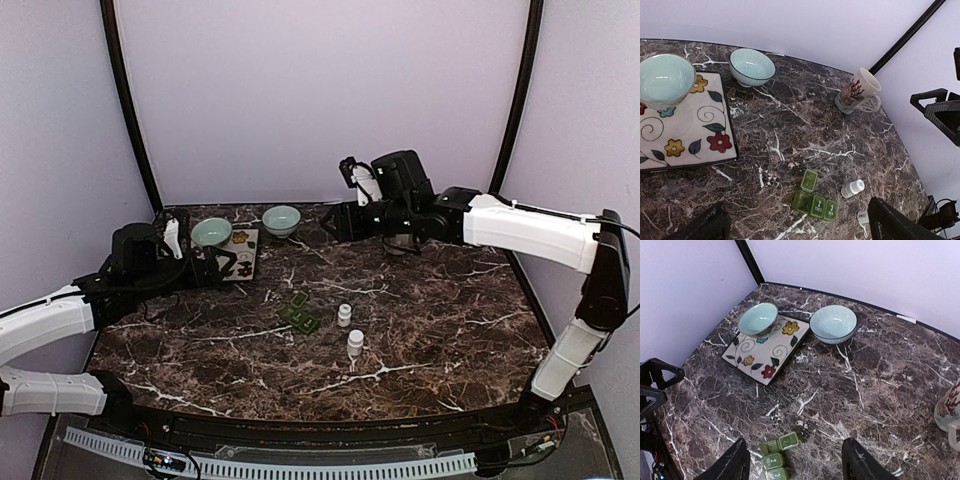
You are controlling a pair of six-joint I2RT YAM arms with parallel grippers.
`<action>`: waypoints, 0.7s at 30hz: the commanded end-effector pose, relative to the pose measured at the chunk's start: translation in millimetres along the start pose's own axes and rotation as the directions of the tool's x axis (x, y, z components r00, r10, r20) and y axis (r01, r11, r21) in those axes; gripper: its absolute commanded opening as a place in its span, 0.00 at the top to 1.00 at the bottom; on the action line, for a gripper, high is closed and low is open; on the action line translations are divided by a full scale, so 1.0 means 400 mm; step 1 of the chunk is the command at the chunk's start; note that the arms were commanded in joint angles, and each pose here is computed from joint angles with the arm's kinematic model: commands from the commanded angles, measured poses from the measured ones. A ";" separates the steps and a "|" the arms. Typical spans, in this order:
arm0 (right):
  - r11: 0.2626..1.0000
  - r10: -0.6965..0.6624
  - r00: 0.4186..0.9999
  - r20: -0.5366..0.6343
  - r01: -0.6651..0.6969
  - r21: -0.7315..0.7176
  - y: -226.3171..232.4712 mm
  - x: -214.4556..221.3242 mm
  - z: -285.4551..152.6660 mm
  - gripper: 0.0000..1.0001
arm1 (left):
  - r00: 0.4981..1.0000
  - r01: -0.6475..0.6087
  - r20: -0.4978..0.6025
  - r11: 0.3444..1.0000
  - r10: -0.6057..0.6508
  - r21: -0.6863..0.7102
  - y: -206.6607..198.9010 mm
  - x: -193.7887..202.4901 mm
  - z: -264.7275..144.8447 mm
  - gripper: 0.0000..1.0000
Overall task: Sort the pills into containers
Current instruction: Pick up the pill bottle from the center of the board.
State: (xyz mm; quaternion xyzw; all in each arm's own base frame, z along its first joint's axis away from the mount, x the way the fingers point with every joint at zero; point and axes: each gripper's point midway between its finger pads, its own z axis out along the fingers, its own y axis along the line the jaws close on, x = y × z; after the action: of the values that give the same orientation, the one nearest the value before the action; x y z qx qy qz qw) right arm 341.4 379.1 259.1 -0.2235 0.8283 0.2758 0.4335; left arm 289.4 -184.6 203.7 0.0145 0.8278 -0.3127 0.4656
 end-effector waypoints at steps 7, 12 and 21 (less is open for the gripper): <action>0.998 0.014 0.954 -0.301 0.008 0.070 -0.036 0.169 0.042 0.39 | 0.995 -0.042 -0.093 0.998 0.045 0.042 -0.023 0.022 0.020 0.08; 0.997 0.033 0.912 -0.409 -0.004 0.072 -0.041 0.249 0.052 0.40 | 0.989 -0.044 -0.137 0.998 0.048 0.037 -0.017 0.041 0.034 0.15; 0.998 0.049 0.852 -0.521 -0.023 0.057 -0.033 0.342 0.056 0.41 | 0.982 -0.039 -0.185 0.999 0.041 0.018 -0.004 0.066 0.050 0.29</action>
State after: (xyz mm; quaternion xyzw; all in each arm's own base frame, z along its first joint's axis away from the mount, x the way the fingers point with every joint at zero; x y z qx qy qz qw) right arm 302.5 360.5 135.8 -0.2586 0.9225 0.1856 0.2184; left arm 286.5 -201.3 168.3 0.0556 0.8664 -0.3040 0.3922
